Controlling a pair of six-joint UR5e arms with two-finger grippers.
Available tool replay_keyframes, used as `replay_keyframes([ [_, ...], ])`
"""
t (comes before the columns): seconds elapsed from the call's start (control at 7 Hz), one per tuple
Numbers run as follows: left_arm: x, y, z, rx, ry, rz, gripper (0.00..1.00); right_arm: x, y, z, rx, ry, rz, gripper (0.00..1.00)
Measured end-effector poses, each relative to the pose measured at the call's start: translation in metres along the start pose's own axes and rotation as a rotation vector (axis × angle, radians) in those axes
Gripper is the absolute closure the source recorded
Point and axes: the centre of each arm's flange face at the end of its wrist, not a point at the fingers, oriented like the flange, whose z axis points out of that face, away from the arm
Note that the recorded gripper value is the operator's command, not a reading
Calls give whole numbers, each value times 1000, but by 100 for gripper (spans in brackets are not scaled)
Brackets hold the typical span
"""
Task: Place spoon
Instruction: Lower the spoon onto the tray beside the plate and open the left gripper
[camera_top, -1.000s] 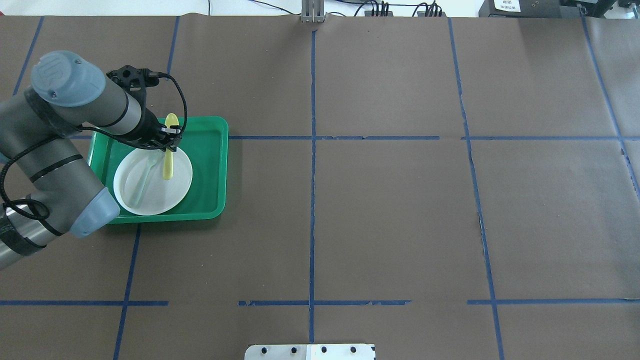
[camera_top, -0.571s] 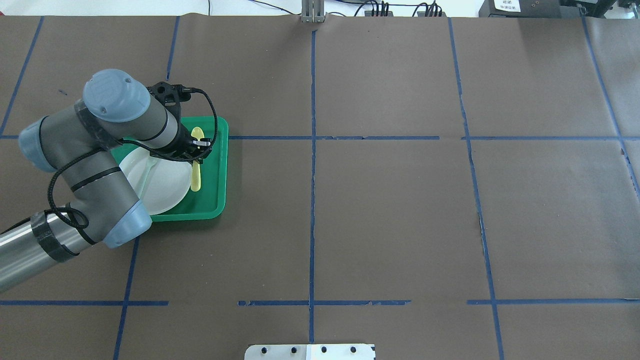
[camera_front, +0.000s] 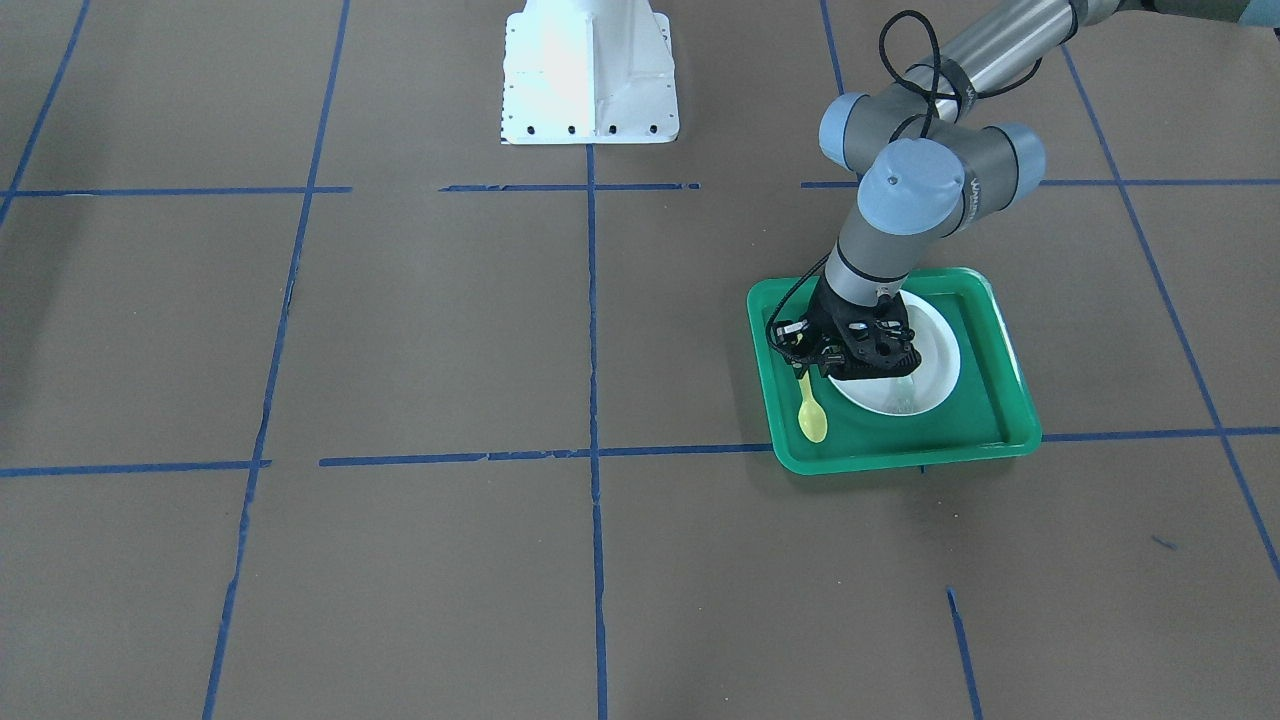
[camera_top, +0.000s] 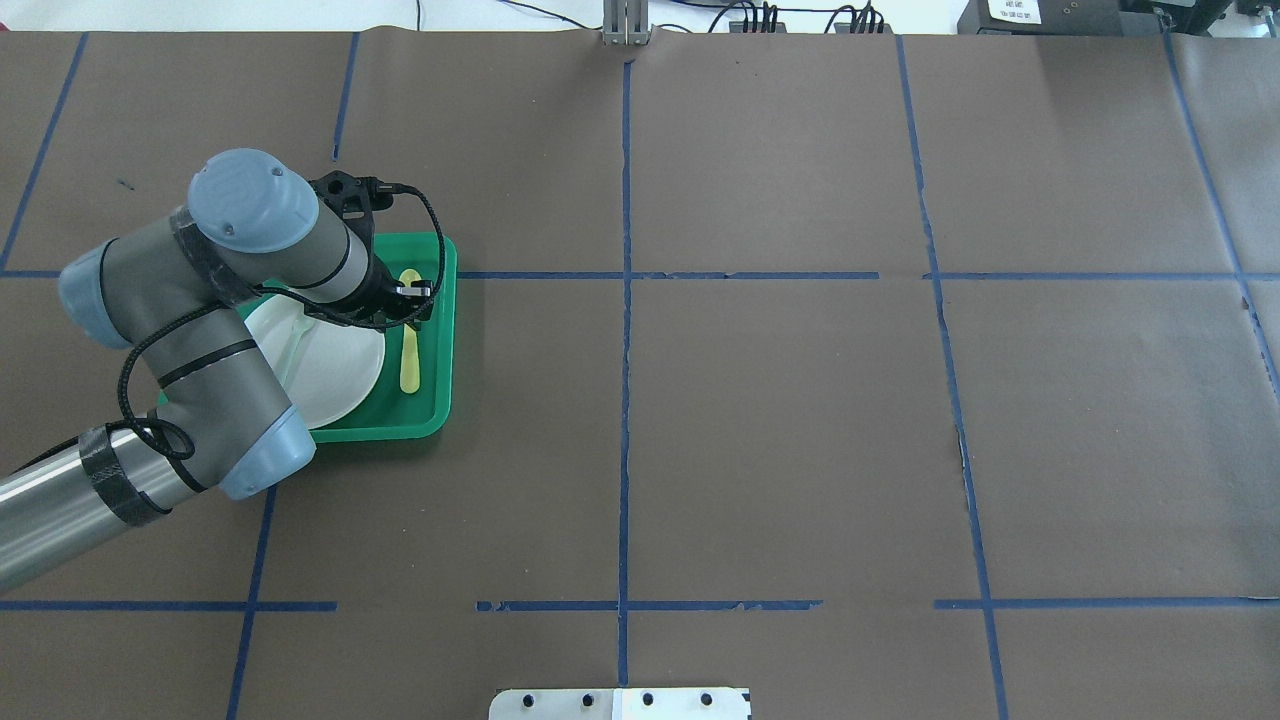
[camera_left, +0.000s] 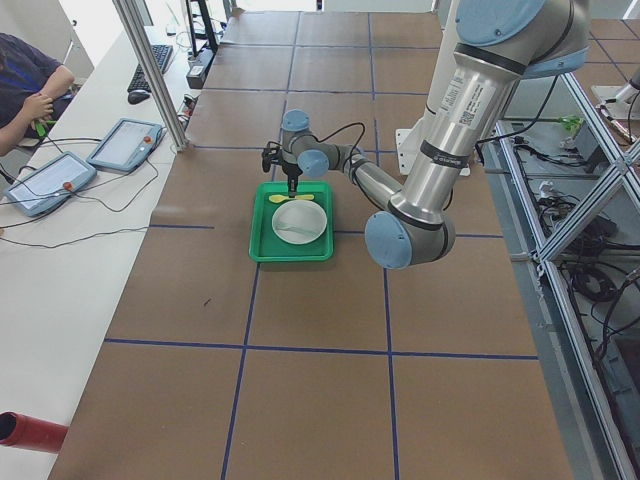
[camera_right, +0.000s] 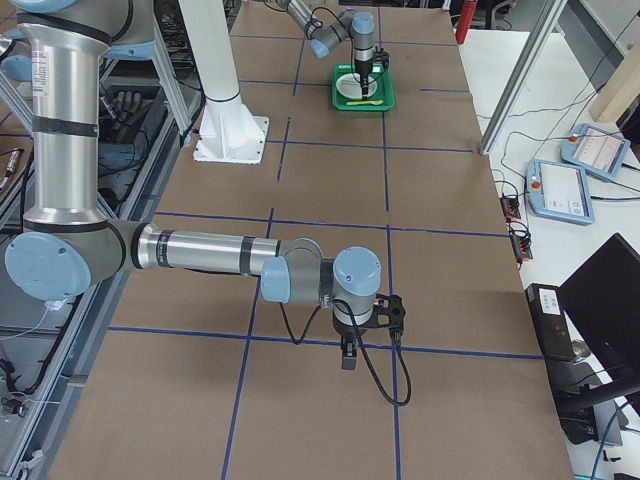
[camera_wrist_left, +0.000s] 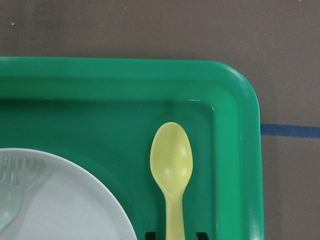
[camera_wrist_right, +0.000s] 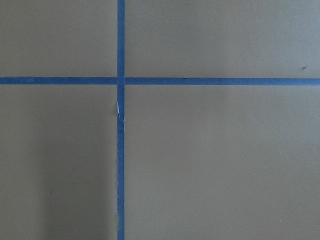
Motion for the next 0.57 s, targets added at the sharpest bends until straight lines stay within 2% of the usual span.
replay_keyframes([
  [0.14,0,0,-1,1,1,2,48,0,0,0,0,0,0,0],
  [0.29,0,0,-5,4,4,13,0,0,0,0,0,0,0,0],
  [0.57,-11,-10,-27,32,16,27,0,0,0,0,-1,0,1,0],
])
